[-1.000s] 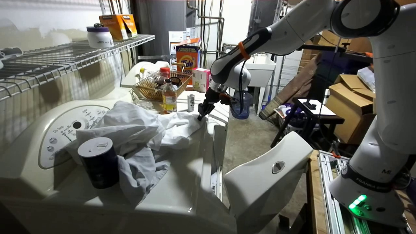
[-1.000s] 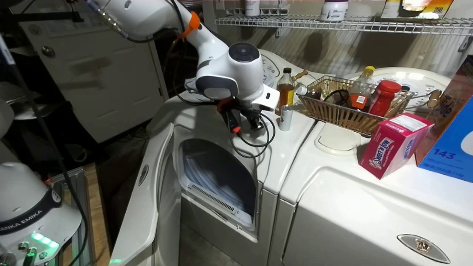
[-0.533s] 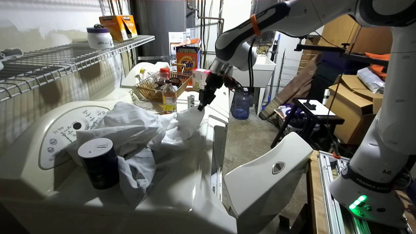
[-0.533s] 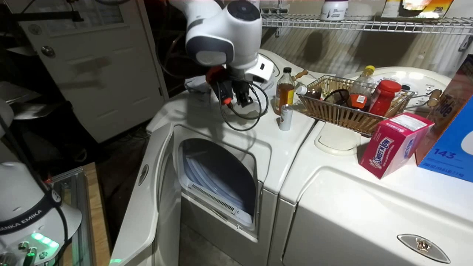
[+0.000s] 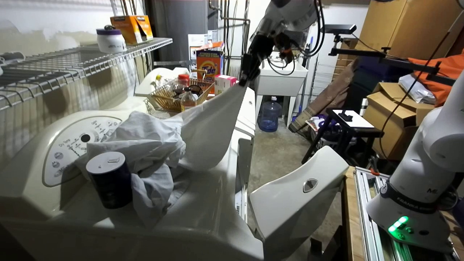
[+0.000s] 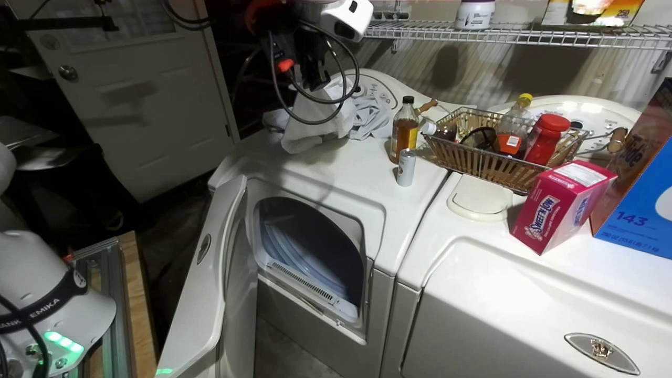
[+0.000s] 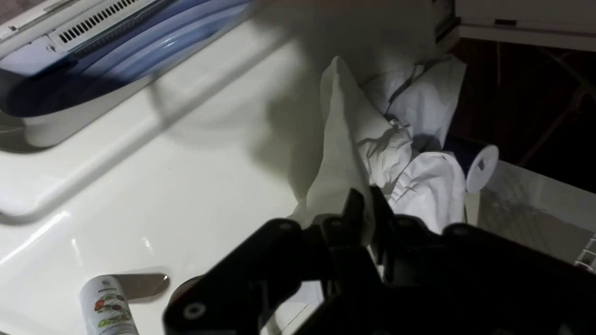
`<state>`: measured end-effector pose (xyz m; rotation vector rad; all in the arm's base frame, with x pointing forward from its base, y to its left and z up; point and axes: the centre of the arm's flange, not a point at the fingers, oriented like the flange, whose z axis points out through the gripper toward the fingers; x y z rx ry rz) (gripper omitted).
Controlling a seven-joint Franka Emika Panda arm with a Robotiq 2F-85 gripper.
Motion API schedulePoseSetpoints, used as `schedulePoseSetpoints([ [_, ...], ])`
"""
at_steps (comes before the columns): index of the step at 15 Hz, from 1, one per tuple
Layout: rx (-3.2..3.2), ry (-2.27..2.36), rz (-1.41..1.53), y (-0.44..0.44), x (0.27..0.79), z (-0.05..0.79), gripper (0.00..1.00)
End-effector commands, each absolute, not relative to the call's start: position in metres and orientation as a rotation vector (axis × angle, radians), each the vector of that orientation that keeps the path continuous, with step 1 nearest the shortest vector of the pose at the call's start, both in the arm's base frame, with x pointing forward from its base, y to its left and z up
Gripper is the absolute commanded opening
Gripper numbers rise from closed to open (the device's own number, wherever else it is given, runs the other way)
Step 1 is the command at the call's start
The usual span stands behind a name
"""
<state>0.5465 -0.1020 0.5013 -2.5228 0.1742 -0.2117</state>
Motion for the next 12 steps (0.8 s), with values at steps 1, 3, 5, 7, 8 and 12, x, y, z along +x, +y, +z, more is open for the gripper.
schedulePoseSetpoints([
  [1, -2.445, 0.26, -0.16, -0.131, 0.523, 0.527, 0.01],
  [3, -2.43, 0.292, -0.134, -0.147, 0.511, 0.531, 0.01],
  [5, -2.421, 0.319, -0.114, -0.159, 0.503, 0.529, 0.01],
  [7, -2.413, 0.362, -0.13, -0.173, 0.5, 0.529, 0.01],
  [8, -2.406, 0.378, -0.146, -0.178, 0.499, 0.528, 0.01],
  [12, -2.367, 0.434, -0.247, -0.201, 0.504, 0.528, 0.01],
])
